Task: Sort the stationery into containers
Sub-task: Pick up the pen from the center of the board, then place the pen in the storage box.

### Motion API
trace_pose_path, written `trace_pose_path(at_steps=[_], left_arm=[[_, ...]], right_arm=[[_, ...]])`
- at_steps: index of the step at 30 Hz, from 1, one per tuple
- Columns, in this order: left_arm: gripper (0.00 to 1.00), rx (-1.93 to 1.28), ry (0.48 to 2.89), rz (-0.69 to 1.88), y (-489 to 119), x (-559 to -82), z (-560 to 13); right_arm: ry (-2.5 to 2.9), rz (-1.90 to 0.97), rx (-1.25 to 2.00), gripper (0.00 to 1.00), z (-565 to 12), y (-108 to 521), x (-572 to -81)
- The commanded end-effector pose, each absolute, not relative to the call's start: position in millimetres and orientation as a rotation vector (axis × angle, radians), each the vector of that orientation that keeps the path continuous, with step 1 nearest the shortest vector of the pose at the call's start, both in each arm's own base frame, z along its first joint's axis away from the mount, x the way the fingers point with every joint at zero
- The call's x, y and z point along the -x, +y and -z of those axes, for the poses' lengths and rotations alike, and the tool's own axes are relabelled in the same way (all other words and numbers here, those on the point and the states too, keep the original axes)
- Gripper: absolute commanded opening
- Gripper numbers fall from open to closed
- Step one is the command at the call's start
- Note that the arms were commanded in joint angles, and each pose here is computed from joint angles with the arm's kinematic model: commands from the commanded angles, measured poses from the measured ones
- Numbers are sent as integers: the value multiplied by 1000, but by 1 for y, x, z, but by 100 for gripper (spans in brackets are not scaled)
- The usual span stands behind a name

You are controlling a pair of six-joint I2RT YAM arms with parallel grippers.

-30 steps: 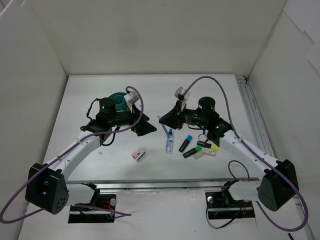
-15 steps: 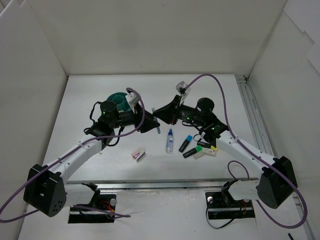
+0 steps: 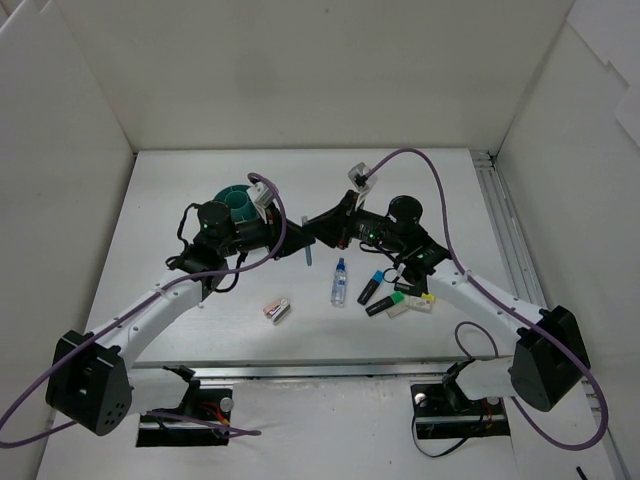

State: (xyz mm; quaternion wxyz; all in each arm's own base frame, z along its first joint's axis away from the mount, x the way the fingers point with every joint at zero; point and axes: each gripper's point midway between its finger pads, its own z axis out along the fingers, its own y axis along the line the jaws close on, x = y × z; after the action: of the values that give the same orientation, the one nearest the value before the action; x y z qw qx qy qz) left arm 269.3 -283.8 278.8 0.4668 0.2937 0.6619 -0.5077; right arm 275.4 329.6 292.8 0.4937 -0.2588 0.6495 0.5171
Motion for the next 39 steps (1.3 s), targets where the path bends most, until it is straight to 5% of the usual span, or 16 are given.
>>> trace_pose_path(at_steps=[1, 3, 7, 11, 12, 22, 29, 39], left_arm=[[0, -744, 1476, 1199, -283, -271, -318], [0, -717, 1486, 1176, -278, -275, -316], [0, -651, 1513, 1124, -263, -286, -313], [0, -514, 1567, 997, -231, -311, -305], [0, -483, 1590, 973, -222, -316, -302], [0, -225, 1574, 388, -112, -396, -287], [0, 91, 1589, 204, -62, -444, -265], [0, 281, 1469, 139, -29, -448, -255]], right_arm=[[1420, -1276, 645, 17, -339, 336, -273], [1416, -1258, 629, 21, -344, 333, -277], [1429, -1189, 623, 61, -357, 327, -284], [1459, -1061, 577, 84, -370, 307, -297], [1485, -1026, 579, 97, -369, 302, -299], [1546, -755, 461, 98, -356, 233, -309], [1606, -667, 441, 98, -334, 214, -316], [1664, -595, 429, 98, -314, 198, -323]])
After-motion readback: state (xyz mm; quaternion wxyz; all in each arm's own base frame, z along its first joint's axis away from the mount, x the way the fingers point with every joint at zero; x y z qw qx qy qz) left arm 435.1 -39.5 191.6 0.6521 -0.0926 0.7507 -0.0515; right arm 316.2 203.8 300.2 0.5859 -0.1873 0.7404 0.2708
